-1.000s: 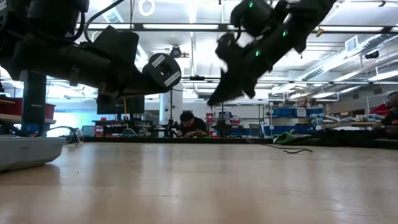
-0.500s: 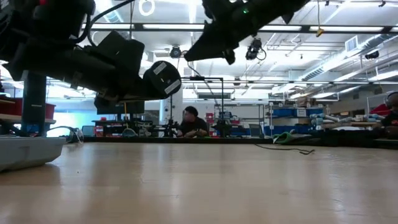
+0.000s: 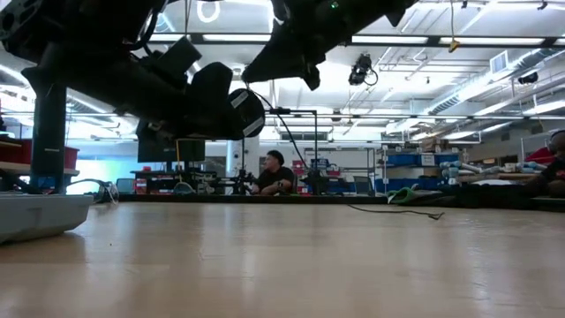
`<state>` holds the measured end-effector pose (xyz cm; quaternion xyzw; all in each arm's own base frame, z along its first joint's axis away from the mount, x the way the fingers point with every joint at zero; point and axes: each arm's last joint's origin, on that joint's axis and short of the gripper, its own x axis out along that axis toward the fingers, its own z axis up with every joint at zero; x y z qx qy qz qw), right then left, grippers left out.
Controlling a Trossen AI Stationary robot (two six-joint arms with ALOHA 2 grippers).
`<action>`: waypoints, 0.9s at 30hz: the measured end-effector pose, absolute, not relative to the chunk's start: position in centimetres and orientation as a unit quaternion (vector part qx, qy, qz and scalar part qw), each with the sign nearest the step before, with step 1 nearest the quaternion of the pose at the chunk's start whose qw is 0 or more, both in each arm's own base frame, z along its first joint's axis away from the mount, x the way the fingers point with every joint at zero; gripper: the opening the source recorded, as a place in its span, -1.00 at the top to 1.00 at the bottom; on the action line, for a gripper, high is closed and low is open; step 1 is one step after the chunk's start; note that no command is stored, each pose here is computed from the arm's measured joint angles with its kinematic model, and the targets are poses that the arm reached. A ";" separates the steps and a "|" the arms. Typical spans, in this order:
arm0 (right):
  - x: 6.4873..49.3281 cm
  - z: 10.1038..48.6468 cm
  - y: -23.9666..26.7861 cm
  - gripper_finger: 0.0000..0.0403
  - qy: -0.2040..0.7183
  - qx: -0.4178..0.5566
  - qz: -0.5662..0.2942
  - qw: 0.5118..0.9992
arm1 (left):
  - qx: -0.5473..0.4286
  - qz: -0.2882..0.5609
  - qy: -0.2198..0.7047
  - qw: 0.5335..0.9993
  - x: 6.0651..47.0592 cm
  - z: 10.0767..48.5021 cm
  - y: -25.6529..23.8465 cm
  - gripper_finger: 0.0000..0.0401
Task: Coil cords
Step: Coil the black wire onto the spool
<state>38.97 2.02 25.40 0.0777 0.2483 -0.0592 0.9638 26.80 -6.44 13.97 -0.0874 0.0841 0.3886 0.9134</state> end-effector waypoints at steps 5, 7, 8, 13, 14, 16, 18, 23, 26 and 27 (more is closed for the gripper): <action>39.0 25.3 2.4 0.98 0.249 0.076 -0.055 0.964 | -0.091 0.394 0.077 0.912 26.8 14.1 -6.4 1.00; 39.0 25.3 2.4 0.98 0.247 0.074 -0.054 0.965 | -0.096 0.393 0.071 0.912 26.9 14.2 -6.4 1.00; 39.1 25.4 2.4 0.98 0.244 0.071 -0.053 0.966 | -0.099 0.393 0.068 0.912 26.9 14.2 -6.5 1.00; 38.7 24.2 2.5 0.97 0.238 0.063 -0.048 0.968 | -0.106 0.392 0.060 0.912 27.0 14.4 -6.5 1.00; 38.6 23.8 2.6 0.96 0.233 0.063 -0.046 0.969 | -0.106 0.392 0.060 0.912 27.0 14.4 -6.5 1.00; 38.2 22.8 2.9 0.92 0.213 0.059 -0.039 0.974 | -0.108 0.391 0.058 0.912 27.0 14.5 -6.5 1.00; 37.6 21.4 3.3 0.87 0.190 0.056 -0.030 0.980 | -0.111 0.391 0.055 0.912 27.0 14.5 -6.5 1.00; 34.7 17.9 3.8 0.79 0.113 0.062 -0.016 0.992 | -0.115 0.392 0.049 0.912 27.1 14.6 -6.5 1.00; 32.5 15.9 3.7 0.77 0.098 0.078 -0.031 0.992 | -0.118 0.391 0.045 0.912 27.1 14.7 -6.5 1.00; 32.0 15.6 3.6 0.76 0.089 0.087 -0.034 0.992 | -0.118 0.391 0.045 0.912 27.1 14.7 -6.5 1.00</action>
